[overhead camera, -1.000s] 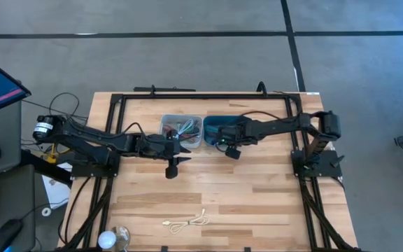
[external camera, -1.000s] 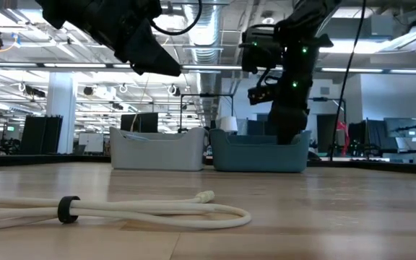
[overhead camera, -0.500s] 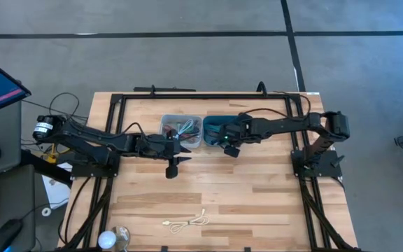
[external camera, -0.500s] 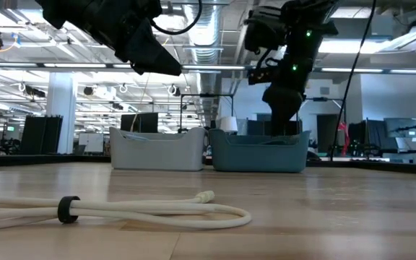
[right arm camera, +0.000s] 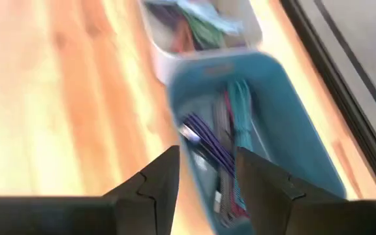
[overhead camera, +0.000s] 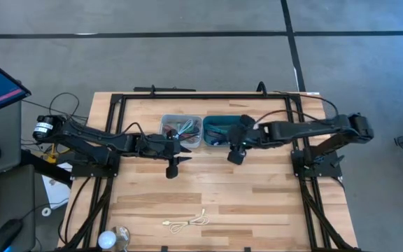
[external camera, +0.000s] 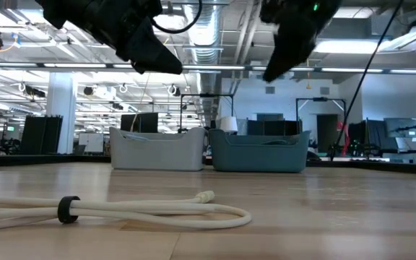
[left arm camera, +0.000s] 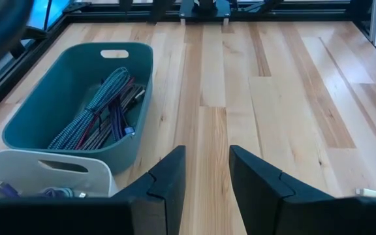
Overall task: Pick & Place USB Port
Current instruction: Put the white charger cable into the white bin
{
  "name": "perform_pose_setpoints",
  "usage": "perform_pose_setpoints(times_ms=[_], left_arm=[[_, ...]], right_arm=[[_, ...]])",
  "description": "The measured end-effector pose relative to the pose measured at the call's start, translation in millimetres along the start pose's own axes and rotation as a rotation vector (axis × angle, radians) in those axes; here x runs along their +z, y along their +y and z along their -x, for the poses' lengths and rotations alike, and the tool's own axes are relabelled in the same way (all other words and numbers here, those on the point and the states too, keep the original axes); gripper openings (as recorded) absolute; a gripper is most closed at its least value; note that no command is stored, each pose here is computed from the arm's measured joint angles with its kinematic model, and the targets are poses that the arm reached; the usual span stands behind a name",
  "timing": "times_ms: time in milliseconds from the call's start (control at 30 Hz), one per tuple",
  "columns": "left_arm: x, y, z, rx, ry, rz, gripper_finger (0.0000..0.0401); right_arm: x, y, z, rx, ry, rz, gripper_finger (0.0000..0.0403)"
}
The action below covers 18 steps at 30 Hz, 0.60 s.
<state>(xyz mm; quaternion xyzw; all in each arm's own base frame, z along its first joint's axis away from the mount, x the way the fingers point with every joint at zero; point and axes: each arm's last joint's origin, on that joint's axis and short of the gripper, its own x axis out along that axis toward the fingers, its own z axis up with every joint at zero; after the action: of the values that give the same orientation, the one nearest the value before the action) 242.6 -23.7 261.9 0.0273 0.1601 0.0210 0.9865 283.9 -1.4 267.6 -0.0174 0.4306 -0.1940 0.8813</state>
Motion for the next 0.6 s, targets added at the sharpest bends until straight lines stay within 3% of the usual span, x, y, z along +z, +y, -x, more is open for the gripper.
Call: perform_pose_setpoints(times_ms=[333,600], left_arm=[[1,0,0,0.0,-0.005,0.001,0.0117],[1,0,0,0.0,-0.005,0.001,0.0117]], right_arm=[[8,26,57,0.164,-0.274,-0.003,0.0125],[4,48,72,0.248,-0.33,0.042,0.0123]])
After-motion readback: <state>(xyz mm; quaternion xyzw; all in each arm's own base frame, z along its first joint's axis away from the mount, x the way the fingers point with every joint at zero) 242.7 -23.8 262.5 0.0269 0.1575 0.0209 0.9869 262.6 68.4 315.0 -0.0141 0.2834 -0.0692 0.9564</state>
